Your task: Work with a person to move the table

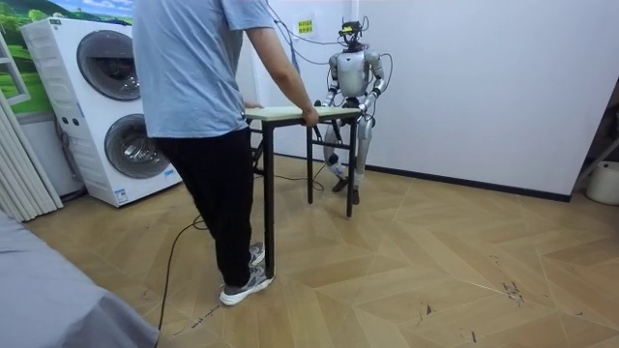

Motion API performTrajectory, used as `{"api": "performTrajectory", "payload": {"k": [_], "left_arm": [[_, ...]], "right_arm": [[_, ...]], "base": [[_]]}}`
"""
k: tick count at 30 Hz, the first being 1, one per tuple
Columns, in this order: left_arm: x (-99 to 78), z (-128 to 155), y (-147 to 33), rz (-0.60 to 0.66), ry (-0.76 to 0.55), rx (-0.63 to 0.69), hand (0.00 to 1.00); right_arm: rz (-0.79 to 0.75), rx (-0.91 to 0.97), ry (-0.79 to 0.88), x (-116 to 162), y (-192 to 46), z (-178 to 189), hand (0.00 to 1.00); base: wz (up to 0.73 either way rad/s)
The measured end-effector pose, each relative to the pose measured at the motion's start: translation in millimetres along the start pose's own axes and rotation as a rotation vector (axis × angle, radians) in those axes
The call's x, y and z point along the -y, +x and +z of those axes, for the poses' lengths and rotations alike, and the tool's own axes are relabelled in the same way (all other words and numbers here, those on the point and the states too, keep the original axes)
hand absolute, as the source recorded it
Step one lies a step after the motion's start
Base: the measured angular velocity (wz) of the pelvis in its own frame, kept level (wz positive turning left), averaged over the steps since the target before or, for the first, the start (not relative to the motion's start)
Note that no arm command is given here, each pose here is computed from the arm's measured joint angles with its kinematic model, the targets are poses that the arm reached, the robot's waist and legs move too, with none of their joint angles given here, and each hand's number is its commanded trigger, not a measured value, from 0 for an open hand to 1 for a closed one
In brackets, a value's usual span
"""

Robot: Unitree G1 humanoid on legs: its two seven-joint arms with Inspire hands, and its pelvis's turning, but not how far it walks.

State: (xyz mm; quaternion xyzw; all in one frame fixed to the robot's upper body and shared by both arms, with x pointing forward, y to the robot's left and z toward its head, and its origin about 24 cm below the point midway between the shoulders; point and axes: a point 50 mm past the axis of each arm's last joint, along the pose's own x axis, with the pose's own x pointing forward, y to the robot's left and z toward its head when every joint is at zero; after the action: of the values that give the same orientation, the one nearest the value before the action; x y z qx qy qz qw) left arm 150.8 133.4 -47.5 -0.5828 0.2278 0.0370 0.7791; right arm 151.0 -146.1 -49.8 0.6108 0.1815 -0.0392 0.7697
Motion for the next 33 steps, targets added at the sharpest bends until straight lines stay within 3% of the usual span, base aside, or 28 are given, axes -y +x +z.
{"api": "performTrajectory", "payload": {"k": [11, 22, 28, 33], "left_arm": [[13.2, 30, -2.3, -0.061, 0.072, 0.098, 1.0], [1.1, 12, -11.2, -0.014, 0.037, 0.038, 1.0], [4.9, 7, -7.7, -0.022, 0.012, 0.04, 1.0], [21.4, 12, 6.4, -0.068, 0.038, 0.047, 1.0]], "right_arm": [[0.079, -0.033, 0.018, -18, 23, -13, 1.0], [0.059, -0.013, -0.023, -4, 9, -6, 1.0], [0.085, 0.002, -0.052, -10, 13, -3, 1.0], [0.138, 0.035, -0.062, -24, 22, 2, 1.0]], "base": [[-0.11], [-0.17], [0.09], [0.15]]}}
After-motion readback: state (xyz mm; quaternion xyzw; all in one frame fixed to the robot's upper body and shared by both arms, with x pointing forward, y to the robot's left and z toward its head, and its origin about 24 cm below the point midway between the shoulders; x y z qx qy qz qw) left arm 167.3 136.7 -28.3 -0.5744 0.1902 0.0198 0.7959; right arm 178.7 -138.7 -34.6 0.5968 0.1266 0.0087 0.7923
